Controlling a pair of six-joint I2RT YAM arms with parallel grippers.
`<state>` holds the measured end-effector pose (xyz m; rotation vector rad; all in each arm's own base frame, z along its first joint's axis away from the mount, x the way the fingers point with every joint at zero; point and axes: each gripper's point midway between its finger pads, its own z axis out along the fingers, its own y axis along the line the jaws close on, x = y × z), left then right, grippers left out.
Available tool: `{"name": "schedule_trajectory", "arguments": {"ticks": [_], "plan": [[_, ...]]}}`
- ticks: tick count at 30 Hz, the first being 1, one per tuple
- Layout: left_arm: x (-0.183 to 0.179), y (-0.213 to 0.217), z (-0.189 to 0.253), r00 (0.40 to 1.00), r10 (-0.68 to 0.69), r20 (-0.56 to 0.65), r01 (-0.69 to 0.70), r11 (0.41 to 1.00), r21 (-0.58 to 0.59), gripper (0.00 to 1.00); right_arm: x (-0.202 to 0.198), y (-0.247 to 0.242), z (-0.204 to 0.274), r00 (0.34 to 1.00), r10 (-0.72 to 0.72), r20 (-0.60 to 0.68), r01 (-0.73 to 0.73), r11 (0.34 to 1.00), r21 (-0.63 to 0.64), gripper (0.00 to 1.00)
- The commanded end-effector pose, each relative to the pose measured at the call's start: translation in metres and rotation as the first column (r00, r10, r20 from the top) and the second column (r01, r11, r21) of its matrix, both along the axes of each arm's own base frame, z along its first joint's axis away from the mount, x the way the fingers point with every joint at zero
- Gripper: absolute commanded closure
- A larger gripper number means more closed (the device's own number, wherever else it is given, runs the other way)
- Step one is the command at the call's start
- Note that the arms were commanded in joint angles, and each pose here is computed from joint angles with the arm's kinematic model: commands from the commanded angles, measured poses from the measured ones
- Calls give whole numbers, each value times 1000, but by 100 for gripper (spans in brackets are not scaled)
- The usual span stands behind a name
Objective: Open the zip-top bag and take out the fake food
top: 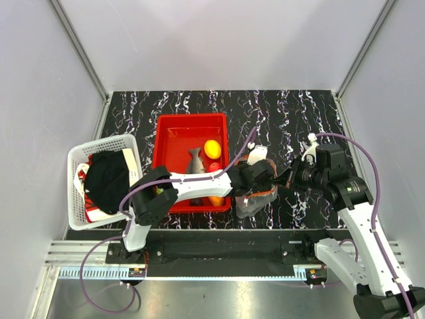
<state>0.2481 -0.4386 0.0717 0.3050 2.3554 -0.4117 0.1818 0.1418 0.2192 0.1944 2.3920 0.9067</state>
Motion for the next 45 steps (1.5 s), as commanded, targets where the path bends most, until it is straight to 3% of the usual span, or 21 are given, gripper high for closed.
{"name": "schedule_trajectory", "arguments": {"ticks": [1,10,19,22,26,30,36,38,39,40,42,43,45], "plan": [[11,-24,11,1000,-25,1,25,997,-76,15,8,1,13,998,14,66,-14,1000,-2,100],[30,-30,12,999,-17,46,20,997,-79,8,15,1,9,997,17,73,-16,1000,-21,100],[53,-46,7,990,-42,134,58,991,-117,18,28,-5,4,996,2,90,4,998,-69,100],[60,-43,6,987,-40,157,60,990,-125,29,33,-6,2,995,-2,95,11,996,-88,100],[67,-46,14,975,-58,213,90,986,-143,56,38,-7,-6,997,-2,81,11,995,-102,100],[64,-41,21,970,-80,230,111,986,-127,74,42,-11,-9,996,-21,85,31,991,-128,100],[39,-18,44,975,-66,212,112,971,-210,85,24,6,12,990,91,106,-86,995,-48,100],[21,-12,41,980,-77,182,120,964,-236,85,7,15,25,970,182,162,-183,983,-4,100],[11,-13,62,979,-90,185,141,948,-284,83,-2,18,29,959,214,185,-219,976,9,100],[-5,-13,60,978,-116,176,164,944,-286,65,-11,19,34,949,237,210,-246,969,19,100],[-20,-11,76,976,-111,186,166,937,-309,40,-31,18,47,926,249,282,-269,963,31,100],[-29,-12,75,978,-117,172,165,938,-305,31,-33,15,48,931,226,287,-247,968,37,100],[-33,-8,65,989,-92,112,121,948,-294,25,-27,9,40,949,167,269,-179,984,22,100]]}}
